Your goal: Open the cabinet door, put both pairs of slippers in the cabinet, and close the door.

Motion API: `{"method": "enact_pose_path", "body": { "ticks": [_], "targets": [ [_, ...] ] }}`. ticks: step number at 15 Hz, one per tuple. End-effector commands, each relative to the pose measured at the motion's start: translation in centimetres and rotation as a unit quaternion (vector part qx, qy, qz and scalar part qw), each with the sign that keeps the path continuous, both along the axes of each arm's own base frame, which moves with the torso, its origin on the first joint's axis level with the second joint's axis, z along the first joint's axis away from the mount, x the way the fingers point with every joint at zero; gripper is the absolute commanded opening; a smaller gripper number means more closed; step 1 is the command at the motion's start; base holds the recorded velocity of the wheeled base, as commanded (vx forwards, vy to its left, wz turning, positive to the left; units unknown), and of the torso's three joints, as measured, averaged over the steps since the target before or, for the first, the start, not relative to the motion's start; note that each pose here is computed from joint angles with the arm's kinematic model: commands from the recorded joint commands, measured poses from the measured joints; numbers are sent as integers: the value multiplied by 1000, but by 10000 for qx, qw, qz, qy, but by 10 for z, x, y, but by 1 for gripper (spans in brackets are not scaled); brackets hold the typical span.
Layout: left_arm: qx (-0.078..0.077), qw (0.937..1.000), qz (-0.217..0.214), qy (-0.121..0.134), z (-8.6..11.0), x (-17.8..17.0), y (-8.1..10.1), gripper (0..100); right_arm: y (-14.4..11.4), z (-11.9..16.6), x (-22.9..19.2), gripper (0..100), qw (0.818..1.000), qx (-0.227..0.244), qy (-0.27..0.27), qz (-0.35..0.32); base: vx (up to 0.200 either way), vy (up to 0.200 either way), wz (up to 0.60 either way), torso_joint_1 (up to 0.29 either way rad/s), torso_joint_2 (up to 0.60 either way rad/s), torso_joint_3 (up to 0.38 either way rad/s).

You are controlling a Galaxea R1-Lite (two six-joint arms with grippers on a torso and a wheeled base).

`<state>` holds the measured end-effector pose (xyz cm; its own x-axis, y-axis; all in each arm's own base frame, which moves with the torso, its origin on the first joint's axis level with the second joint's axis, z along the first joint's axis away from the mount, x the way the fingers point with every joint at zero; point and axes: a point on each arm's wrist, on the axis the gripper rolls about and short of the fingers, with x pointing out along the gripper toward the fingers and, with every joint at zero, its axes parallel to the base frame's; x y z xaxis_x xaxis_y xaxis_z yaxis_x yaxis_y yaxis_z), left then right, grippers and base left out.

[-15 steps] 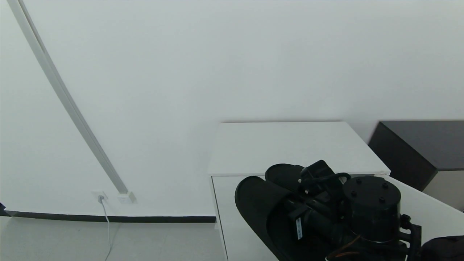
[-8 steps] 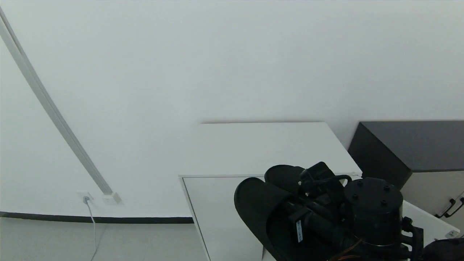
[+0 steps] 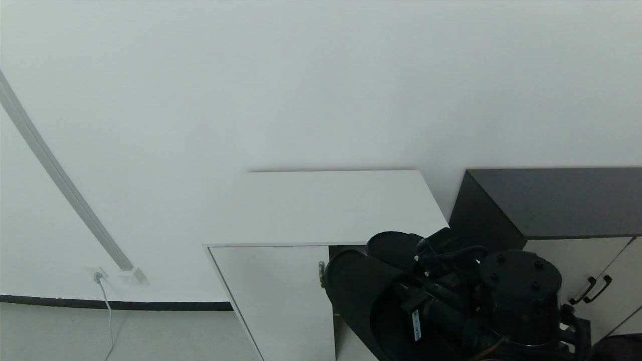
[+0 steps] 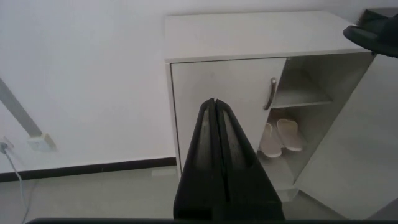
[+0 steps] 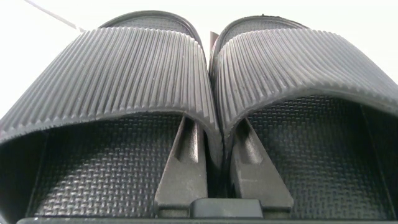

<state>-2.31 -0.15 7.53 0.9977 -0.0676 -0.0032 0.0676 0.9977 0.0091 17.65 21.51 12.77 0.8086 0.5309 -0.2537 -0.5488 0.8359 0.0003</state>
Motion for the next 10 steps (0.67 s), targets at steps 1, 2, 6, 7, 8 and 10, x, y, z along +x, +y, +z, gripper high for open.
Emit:
{"method": "enact_pose_path", "body": {
  "ticks": [1,2,6,7,8,10],
  "targets": [
    [-1,10000,1,7,0,0,0,0,-2,-1,-1,0,10000,-27,14,-14,0,0,0,0,0,0],
    [-1,10000,1,7,0,0,0,0,-2,0,-1,0,10000,-15,5,-14,0,0,0,0,0,0],
    [-8,10000,1,8,0,0,0,0,-5,-2,-3,0,10000,-38,25,-7,0,0,0,0,0,0],
    [-8,10000,1,8,0,0,0,0,-5,-1,-3,0,10000,-37,27,0,0,0,0,0,0,0],
    [-8,10000,1,8,0,0,0,0,-5,-1,-3,0,10000,-37,27,0,0,0,0,0,0,0],
    [-8,10000,1,8,0,0,0,0,-4,-2,-3,0,10000,-48,38,8,0,0,0,0,0,0]
  ]
}}
